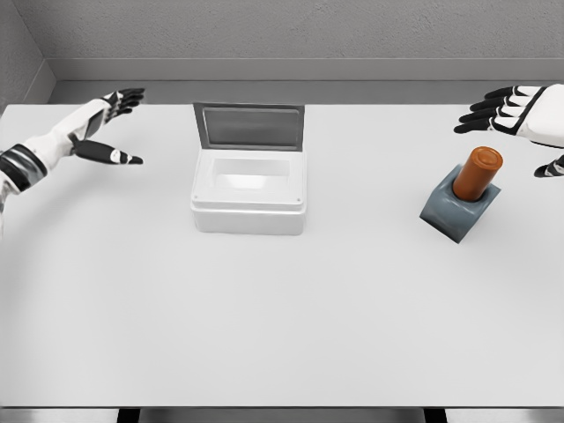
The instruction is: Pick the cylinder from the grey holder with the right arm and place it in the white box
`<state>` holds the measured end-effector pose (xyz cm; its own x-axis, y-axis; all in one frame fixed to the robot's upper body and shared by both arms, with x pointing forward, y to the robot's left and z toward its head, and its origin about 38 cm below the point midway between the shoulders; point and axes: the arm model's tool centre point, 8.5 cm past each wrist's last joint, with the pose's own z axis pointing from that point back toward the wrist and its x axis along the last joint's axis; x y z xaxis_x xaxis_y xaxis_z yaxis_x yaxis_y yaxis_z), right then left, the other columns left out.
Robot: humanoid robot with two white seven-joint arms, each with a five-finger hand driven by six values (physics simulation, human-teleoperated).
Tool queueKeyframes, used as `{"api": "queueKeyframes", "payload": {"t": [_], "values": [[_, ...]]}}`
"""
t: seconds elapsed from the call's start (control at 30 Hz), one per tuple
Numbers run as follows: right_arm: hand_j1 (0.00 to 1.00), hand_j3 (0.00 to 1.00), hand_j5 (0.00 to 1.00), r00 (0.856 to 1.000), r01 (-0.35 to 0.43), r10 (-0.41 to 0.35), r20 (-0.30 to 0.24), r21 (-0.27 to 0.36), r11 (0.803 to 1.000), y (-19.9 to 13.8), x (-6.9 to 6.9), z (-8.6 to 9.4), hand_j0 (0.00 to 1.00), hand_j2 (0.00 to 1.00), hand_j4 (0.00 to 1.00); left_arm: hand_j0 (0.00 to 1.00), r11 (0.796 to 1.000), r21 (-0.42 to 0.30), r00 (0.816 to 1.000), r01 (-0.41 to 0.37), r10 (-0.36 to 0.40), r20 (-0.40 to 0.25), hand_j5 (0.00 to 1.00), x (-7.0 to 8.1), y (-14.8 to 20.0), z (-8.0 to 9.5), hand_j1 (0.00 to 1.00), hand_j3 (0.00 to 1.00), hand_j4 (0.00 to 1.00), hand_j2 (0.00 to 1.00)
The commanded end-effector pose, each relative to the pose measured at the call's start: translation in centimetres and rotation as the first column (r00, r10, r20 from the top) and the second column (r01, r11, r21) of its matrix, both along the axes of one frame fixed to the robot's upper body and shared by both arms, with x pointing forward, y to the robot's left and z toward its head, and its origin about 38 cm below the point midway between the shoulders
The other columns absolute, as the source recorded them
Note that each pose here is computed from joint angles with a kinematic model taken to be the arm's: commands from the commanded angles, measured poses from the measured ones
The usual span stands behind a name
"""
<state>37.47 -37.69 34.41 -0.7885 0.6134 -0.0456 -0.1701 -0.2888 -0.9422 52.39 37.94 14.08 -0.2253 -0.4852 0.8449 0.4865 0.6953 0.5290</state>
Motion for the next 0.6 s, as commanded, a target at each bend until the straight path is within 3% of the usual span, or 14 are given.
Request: {"api": "queueKeyframes", "payload": {"t": [0.0, 0.13, 0.2, 0.37, 0.5, 0.57], "values": [[1.0, 1.0, 1.0, 1.0, -0.002, 0.002, -0.003, 0.004, 1.0, 0.1, 0.1, 0.0, 1.0, 1.0, 1.0, 1.0, 1.0, -0.031, 1.0, 0.003, -0.002, 0.011, 1.0, 0.1, -0.2, 0.4, 1.0, 1.0, 1.0, 1.0], [1.0, 1.0, 1.0, 0.999, -0.044, 0.04, 0.036, 0.094, 0.995, 1.9, 1.0, -0.1, 1.0, 1.0, 1.0, 1.0, 0.999, -0.036, 1.0, 0.028, -0.028, 0.005, 1.0, 0.4, -1.8, -0.1, 1.0, 1.0, 1.0, 1.0], [1.0, 1.0, 1.0, 1.0, -0.024, 0.022, 0.02, 0.109, 0.994, 1.4, 1.1, -0.9, 1.0, 1.0, 1.0, 1.0, 0.999, -0.024, 0.999, 0.041, -0.041, 0.002, 1.0, 0.6, -2.5, -0.2, 1.0, 1.0, 1.0, 1.0], [1.0, 1.0, 1.0, 0.998, 0.054, -0.052, -0.019, 0.099, 0.994, -0.9, 1.7, -2.5, 1.0, 1.0, 1.0, 1.0, 0.998, -0.031, 0.999, 0.048, -0.048, 0.0, 1.0, 0.7, -3.0, -0.3, 1.0, 1.0, 1.0, 1.0], [1.0, 1.0, 1.0, 0.999, 0.041, -0.038, -0.032, 0.091, 0.995, -0.4, 1.9, -2.9, 1.0, 1.0, 1.0, 1.0, 0.998, -0.032, 0.999, 0.047, -0.048, -0.003, 1.0, 0.7, -3.1, -0.4, 1.0, 1.0, 1.0, 1.0], [1.0, 1.0, 1.0, 0.998, 0.043, -0.039, -0.046, 0.074, 0.996, -0.1, 2.9, -3.4, 1.0, 1.0, 1.0, 1.0, 0.998, -0.032, 0.999, 0.047, -0.047, -0.006, 1.0, 0.6, -3.1, -0.6, 1.0, 1.0, 1.0, 1.0]]}}
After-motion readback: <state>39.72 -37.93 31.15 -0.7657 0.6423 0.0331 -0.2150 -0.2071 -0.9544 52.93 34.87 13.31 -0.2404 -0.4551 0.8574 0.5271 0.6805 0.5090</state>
